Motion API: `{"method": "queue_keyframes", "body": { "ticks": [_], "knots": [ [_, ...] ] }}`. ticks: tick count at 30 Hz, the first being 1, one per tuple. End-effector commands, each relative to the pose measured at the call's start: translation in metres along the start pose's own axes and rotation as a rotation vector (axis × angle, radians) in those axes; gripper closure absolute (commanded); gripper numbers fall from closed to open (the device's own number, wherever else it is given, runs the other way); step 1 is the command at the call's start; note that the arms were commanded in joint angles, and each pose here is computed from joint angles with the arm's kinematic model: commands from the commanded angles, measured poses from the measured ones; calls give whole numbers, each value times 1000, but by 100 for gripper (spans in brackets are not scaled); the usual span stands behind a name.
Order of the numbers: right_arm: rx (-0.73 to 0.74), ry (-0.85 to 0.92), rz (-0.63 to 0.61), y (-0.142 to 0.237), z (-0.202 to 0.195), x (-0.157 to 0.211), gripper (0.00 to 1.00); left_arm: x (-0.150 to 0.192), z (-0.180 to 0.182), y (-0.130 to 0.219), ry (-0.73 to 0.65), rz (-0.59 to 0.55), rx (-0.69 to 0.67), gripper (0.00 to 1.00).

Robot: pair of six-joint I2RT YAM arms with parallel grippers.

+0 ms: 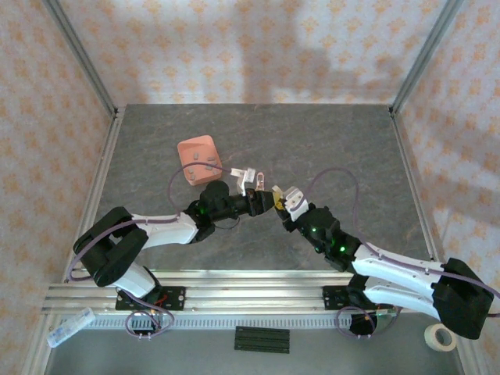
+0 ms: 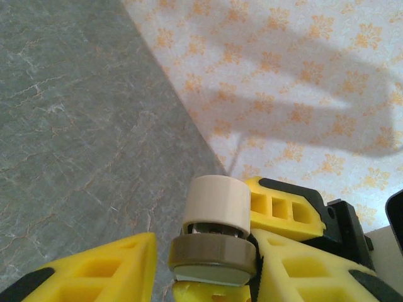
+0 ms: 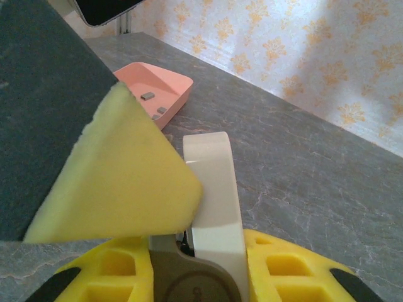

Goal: Load the staples into the stapler

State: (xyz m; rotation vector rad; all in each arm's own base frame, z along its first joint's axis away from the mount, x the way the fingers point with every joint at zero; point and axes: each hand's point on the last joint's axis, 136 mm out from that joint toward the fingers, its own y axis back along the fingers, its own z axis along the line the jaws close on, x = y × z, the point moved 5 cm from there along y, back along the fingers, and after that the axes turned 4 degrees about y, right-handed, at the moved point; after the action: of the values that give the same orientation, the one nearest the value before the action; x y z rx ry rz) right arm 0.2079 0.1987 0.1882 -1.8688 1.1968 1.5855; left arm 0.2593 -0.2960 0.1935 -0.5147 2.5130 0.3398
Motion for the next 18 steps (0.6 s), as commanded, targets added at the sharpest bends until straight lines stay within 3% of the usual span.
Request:
{"method": "queue_keyframes", "body": {
  "ticks": [1, 5, 11, 18],
  "knots": [
    [14, -49, -97, 0, -6, -29, 74, -10, -14, -3, -45, -38, 40, 58],
    [8, -49, -102, 0, -6, -30, 74, -10, -13, -3, -50, -43, 36, 61],
    [-9, -49, -102, -1, -3, -29, 74, -10, -12, 0, -74, -46, 13, 76],
    [-19, -55, -101, 0, -2, -28, 67, -10, -10, 7, -147, -27, -48, 88]
  ]
}}
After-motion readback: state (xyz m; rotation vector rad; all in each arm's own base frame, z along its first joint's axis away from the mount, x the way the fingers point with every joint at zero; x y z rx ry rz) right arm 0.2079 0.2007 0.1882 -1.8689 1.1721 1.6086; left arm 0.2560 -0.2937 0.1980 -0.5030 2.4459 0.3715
